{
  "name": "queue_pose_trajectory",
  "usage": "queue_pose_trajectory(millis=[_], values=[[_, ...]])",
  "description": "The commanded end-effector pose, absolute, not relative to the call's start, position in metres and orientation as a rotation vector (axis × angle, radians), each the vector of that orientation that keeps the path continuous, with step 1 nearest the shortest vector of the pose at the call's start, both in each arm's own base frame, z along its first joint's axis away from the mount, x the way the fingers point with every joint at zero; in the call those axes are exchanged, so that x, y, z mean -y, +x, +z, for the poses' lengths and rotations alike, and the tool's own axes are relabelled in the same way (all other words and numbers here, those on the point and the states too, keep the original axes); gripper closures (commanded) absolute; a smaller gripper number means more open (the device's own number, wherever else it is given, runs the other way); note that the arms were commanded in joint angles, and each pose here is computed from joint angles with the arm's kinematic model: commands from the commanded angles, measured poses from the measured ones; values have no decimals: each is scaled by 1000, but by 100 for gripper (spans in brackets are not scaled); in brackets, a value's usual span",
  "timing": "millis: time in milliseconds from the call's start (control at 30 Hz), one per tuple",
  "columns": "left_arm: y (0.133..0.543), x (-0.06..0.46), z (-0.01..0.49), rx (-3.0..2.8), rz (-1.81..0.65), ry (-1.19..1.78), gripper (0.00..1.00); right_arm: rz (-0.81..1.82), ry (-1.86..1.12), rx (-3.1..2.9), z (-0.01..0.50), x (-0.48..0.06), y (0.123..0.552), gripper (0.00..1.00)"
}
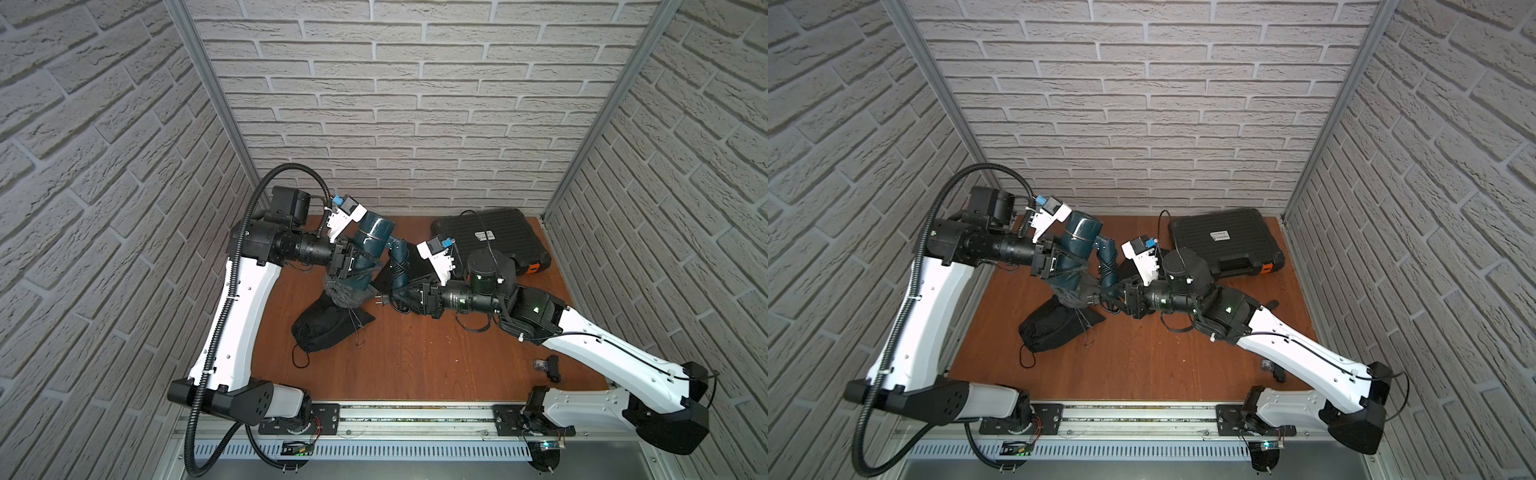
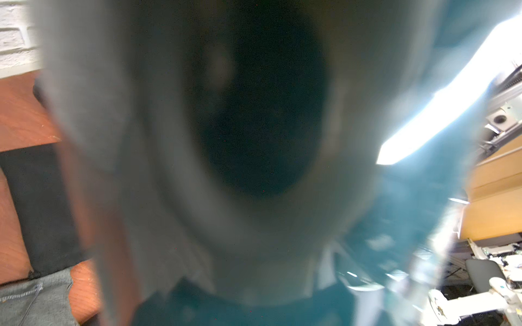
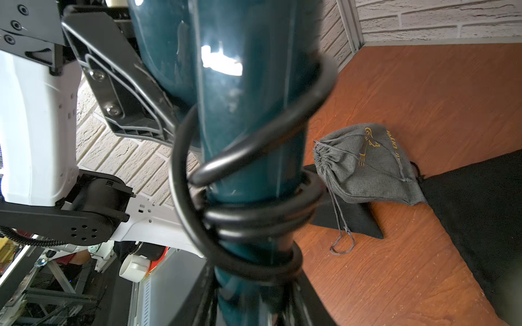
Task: Pack away hair dryers
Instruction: Fold the hair dryer.
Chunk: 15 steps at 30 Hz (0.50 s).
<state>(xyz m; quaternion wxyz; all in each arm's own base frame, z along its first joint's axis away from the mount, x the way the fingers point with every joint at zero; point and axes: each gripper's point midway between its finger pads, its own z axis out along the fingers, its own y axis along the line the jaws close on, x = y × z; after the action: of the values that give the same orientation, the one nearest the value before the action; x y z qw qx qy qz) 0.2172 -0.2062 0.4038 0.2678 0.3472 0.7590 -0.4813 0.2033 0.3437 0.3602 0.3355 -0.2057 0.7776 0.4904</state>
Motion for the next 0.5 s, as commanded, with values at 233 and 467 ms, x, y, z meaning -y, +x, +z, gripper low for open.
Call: queue_pose_trajectory(millis=[233,467], values=[[217,216,412,-1970,-1412,919,100,1666,-620,-1582,460,-382,187,97],[221,217,409,-1979,-1442,889,100,1744,-639,-1486,484,-384,181,97]])
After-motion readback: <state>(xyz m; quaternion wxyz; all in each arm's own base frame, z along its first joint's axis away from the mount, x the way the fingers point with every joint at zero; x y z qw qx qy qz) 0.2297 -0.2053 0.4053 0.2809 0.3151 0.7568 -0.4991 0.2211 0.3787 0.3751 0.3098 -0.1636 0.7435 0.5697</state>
